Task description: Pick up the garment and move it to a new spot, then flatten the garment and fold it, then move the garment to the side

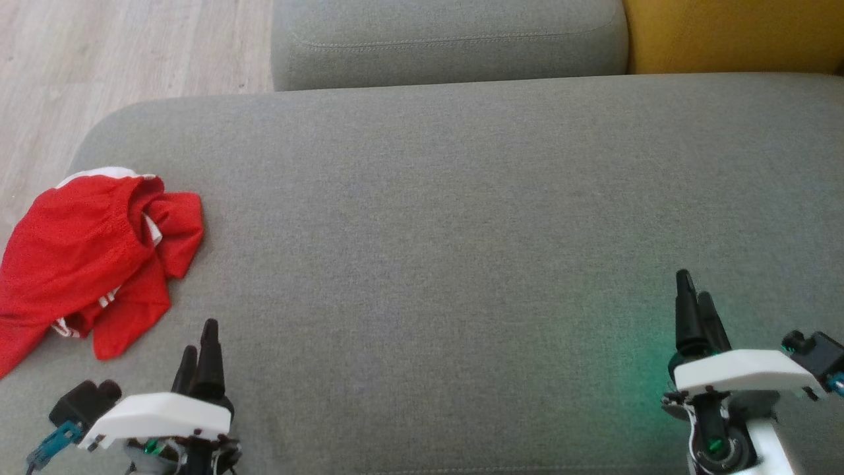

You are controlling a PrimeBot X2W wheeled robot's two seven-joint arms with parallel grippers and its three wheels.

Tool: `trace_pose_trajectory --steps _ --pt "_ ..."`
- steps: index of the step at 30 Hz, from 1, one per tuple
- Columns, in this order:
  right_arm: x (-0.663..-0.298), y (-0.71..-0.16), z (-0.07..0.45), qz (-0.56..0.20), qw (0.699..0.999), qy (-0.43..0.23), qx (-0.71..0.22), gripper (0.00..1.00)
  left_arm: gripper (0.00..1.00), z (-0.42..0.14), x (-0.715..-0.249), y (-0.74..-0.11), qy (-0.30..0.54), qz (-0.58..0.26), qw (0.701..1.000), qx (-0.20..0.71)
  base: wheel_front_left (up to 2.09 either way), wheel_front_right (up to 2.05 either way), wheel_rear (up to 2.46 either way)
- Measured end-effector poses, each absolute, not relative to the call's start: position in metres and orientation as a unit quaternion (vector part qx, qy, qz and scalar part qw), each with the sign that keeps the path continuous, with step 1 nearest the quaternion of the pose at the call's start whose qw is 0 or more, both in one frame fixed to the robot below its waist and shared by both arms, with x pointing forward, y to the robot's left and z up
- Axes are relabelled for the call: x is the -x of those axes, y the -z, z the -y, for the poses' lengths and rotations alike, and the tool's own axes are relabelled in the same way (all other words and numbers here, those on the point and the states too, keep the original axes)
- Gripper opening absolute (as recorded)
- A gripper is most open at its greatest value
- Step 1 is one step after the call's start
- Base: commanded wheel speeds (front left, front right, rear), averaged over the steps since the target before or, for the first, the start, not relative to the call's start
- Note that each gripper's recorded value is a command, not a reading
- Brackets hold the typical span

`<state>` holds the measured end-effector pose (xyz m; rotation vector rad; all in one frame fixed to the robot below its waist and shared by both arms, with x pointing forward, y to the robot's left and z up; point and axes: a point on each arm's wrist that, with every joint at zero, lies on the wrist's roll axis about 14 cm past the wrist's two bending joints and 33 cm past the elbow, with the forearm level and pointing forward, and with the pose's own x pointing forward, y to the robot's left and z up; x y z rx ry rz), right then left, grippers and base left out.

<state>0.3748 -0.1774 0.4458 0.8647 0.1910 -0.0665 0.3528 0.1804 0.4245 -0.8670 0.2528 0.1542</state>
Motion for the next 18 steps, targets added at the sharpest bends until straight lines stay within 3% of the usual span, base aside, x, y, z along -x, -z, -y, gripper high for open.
trace_pose_trajectory --steps 18 --pt "-0.384 -0.453 0.166 -0.083 0.947 -0.001 -0.309 1.00 1.00 -0.179 -0.363 -0.437 -0.061 -0.104 0.943 0.310 0.00 0.00 0.00"
